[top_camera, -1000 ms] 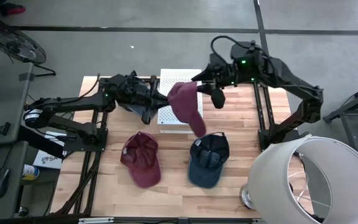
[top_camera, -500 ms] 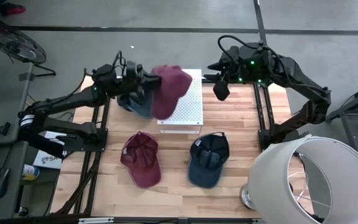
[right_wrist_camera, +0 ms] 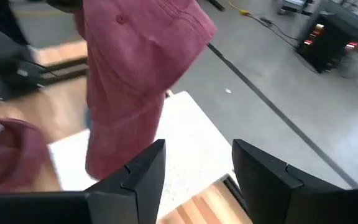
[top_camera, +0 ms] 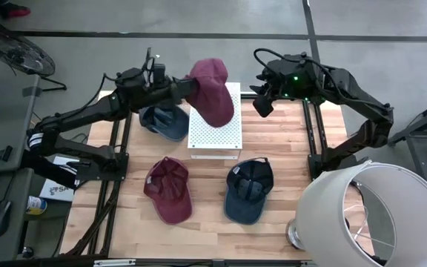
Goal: Pick & Place hat
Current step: Put the top red cap on the shelf
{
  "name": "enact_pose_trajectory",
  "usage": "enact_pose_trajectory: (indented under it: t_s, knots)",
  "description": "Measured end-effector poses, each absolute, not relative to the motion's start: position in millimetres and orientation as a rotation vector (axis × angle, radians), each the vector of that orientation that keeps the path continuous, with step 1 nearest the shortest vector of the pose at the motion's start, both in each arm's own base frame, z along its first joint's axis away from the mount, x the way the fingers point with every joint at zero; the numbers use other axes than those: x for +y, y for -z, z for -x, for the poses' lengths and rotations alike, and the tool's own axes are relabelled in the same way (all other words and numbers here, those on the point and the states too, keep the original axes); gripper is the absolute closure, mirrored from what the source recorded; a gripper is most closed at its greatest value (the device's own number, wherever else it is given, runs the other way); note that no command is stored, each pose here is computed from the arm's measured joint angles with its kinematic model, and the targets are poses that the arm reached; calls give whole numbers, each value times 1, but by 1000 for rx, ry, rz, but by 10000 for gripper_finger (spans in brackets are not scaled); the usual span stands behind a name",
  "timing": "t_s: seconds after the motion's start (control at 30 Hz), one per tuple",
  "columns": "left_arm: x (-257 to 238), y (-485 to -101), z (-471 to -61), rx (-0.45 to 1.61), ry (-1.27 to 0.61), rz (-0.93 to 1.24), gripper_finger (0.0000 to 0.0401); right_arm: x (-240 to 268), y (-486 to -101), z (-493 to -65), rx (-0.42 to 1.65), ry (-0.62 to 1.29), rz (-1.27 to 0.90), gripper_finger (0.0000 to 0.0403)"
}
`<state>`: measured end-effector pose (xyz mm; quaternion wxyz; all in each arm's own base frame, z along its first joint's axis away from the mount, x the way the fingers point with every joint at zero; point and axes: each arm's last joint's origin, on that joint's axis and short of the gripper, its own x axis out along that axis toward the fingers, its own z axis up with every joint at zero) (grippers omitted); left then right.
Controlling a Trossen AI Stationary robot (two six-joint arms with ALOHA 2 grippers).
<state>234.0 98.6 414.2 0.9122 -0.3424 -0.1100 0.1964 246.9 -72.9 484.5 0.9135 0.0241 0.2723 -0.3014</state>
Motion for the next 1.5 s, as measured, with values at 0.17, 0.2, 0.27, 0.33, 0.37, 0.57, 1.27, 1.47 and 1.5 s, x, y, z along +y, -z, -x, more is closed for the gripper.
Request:
enact_pose_trajectory:
  t_s: [0.17, 0.2, 0.27, 0.33, 0.37, 0.57, 1.27, 1.47, 1.5]
  knots:
    - [108, -401, -250, -269, -497, 871, 378, -75, -480, -246, 612, 699, -19, 224]
    - [110, -399, -253, -280, -508, 897, 378, -76, -479, -245, 618, 712, -14, 224]
    - [113, -397, -258, -319, -526, 934, 378, -76, -479, -245, 622, 724, -17, 225]
    - [116, -395, -263, -352, -541, 956, 378, -76, -479, -245, 619, 728, -25, 226]
    - [117, -394, -265, -369, -550, 962, 378, -76, -479, -245, 619, 727, -25, 226]
    - [123, -387, -275, -435, -596, 1019, 378, -76, -478, -244, 631, 723, -16, 225]
    - [139, -335, -328, -724, -793, 1278, 378, -75, -474, -242, 686, 717, -2, 230]
    - [140, -322, -334, -759, -850, 1313, 378, -74, -472, -240, 715, 714, 4, 233]
    - [140, -321, -335, -747, -868, 1299, 378, -74, -472, -240, 718, 714, 4, 233]
